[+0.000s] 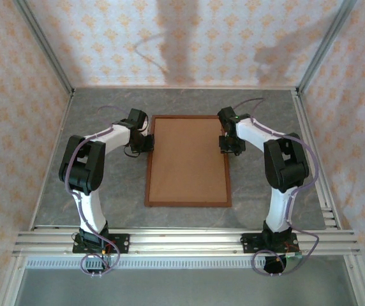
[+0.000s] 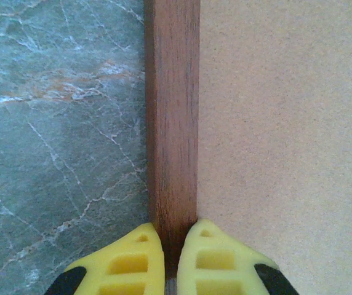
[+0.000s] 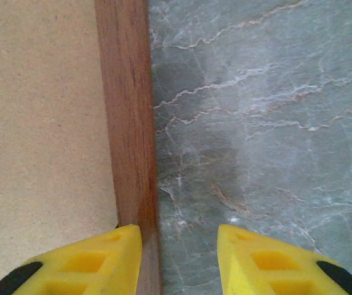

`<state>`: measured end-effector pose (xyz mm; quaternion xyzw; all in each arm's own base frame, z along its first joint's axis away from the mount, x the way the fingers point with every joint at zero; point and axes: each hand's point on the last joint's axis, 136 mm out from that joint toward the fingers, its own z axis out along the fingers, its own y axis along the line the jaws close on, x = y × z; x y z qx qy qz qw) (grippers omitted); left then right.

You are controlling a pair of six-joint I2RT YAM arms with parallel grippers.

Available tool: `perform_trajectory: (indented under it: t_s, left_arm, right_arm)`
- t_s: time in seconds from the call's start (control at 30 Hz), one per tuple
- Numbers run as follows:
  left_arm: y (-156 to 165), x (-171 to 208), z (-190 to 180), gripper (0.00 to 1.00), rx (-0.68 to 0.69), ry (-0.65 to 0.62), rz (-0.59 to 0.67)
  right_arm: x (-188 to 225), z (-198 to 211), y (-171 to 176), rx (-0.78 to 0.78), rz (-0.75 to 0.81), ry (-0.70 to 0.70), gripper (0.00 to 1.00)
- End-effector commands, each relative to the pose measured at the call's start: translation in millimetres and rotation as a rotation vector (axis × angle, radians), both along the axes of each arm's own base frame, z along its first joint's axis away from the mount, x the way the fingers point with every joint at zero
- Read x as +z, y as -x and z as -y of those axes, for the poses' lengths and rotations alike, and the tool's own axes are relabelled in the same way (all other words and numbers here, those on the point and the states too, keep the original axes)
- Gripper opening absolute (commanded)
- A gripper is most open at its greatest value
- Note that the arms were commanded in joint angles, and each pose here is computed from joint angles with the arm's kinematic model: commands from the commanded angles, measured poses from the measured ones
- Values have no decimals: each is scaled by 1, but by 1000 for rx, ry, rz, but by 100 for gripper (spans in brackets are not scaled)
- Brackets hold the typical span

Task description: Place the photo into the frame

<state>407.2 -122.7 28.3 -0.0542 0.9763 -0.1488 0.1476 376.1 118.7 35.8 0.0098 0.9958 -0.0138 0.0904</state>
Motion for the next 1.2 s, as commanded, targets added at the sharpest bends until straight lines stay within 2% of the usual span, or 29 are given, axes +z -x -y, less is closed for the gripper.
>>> perform_trajectory:
  t_s: [0.0, 0.33, 0.83, 1.17]
  left_arm:
    - [5, 6, 2, 8, -5, 1, -2]
    - [5, 5, 3, 8, -6, 6, -4]
    - [6, 4, 3, 8, -7, 11, -10]
    - [6, 3, 4, 8, -9, 15, -12]
  right_arm:
    - [-9, -5, -2, -7, -18, -12, 37]
    - [-25, -27, 6, 6, -53, -86, 37]
    - [-41, -55, 15, 78, -85, -101, 38]
    - [-42, -65, 16, 149, -82, -70, 43]
